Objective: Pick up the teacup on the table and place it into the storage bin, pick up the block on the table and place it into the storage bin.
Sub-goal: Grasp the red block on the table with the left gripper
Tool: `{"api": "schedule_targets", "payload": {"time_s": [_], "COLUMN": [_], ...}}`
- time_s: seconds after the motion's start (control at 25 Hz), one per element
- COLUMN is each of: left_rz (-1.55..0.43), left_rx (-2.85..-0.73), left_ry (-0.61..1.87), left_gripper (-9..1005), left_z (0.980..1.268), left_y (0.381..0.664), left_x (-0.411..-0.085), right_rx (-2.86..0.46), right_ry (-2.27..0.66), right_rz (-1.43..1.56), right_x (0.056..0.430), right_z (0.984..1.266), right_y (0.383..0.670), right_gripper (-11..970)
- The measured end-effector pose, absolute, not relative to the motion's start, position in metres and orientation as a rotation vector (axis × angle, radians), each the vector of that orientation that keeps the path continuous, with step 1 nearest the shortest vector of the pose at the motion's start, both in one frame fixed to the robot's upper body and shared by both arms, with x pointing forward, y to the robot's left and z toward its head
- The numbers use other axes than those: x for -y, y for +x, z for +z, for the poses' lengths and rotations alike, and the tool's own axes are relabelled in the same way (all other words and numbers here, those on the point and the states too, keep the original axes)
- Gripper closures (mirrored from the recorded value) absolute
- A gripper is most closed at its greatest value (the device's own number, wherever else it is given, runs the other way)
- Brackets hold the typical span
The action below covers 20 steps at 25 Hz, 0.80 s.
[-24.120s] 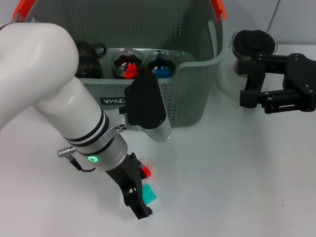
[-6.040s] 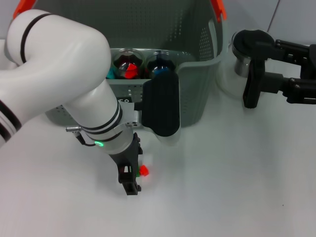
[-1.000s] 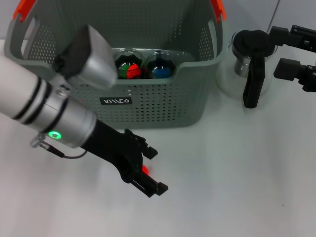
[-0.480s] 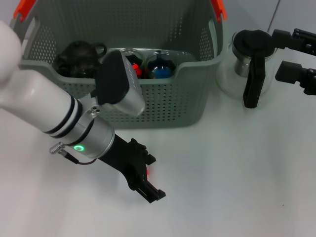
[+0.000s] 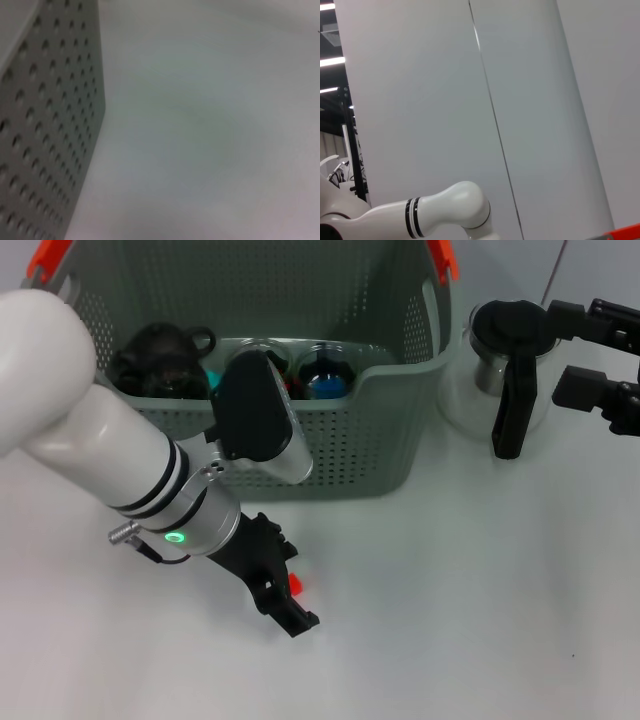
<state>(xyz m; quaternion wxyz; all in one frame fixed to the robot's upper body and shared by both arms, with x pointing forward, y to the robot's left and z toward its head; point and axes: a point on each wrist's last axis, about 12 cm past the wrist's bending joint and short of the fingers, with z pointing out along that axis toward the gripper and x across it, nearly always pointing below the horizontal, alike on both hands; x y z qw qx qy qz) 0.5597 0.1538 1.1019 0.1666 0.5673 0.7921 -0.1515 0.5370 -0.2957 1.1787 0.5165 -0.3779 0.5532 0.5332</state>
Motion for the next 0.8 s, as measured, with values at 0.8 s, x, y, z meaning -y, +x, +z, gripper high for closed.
{"api": "schedule_targets", "payload": {"time_s": [0.8], "left_rz": [-0.39], "left_rx": [-2.285], "left_ry": [1.6], "left_gripper": [215], "left_z": [1.1062], "left_y": [0.5643], "left_x": [-0.1505], "right_rx": [-1.319], "right_ry": [-0.892], "right_rz": [1.264], "right_x": [0.2996], "right_z": [1.1784], "right_y": [0.5355], "right_gripper": [93]}}
